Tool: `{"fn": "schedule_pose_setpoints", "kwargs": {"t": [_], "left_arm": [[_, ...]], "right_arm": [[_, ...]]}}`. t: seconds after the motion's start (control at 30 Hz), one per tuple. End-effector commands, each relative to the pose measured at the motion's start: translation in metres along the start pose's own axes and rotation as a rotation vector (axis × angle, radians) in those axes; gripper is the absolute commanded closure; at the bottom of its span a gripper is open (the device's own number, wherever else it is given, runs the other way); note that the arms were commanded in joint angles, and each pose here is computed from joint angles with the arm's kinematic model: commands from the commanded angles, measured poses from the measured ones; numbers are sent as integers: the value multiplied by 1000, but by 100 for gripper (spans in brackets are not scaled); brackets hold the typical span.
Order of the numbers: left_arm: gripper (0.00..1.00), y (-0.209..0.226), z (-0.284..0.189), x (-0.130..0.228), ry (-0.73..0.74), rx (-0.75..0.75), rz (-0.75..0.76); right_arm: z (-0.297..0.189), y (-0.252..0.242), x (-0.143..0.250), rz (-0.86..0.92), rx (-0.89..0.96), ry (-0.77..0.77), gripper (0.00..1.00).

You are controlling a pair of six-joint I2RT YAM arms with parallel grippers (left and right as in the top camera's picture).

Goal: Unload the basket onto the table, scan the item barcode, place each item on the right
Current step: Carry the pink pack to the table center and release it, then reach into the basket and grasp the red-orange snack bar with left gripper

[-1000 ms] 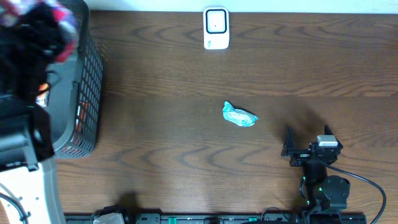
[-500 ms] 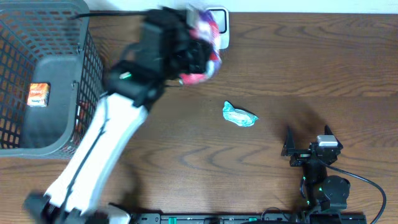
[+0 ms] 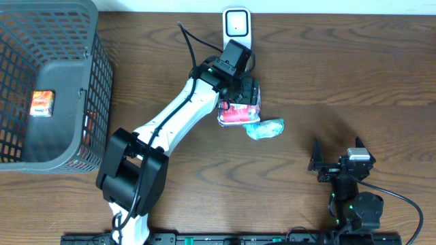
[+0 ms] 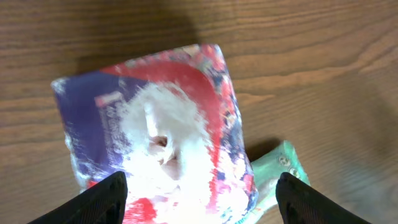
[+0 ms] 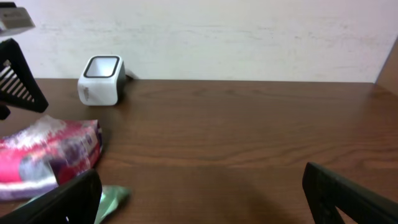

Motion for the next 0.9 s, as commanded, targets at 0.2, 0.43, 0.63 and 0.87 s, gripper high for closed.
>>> {"fn": "schedule_pose_setpoints", "kwargs": {"t": [0.2, 0.43, 0.63, 0.87], "left_arm": [[22, -5, -116, -40, -306, 73, 0], [17, 46, -255, -62, -688, 51, -16], [17, 152, -351, -50, -972, -344, -283], [17, 271, -381, -16, -943, -680, -594]], "right_arm": [[0, 0, 1, -8, 2, -1, 1], [0, 0, 1, -8, 2, -1, 1], [0, 0, 1, -8, 2, -1, 1], [0, 0, 1, -8, 1, -1, 1]]}}
Point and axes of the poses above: each gripper's point midway between its finger pads, its own z axis out along the fingers, its own y axis along the line the jaws close on, x = y × z, the point moved 8 cm from there along -z, back along the fingers, and after that the axes turned 4 degrees about -z, right-handed, at the moved point
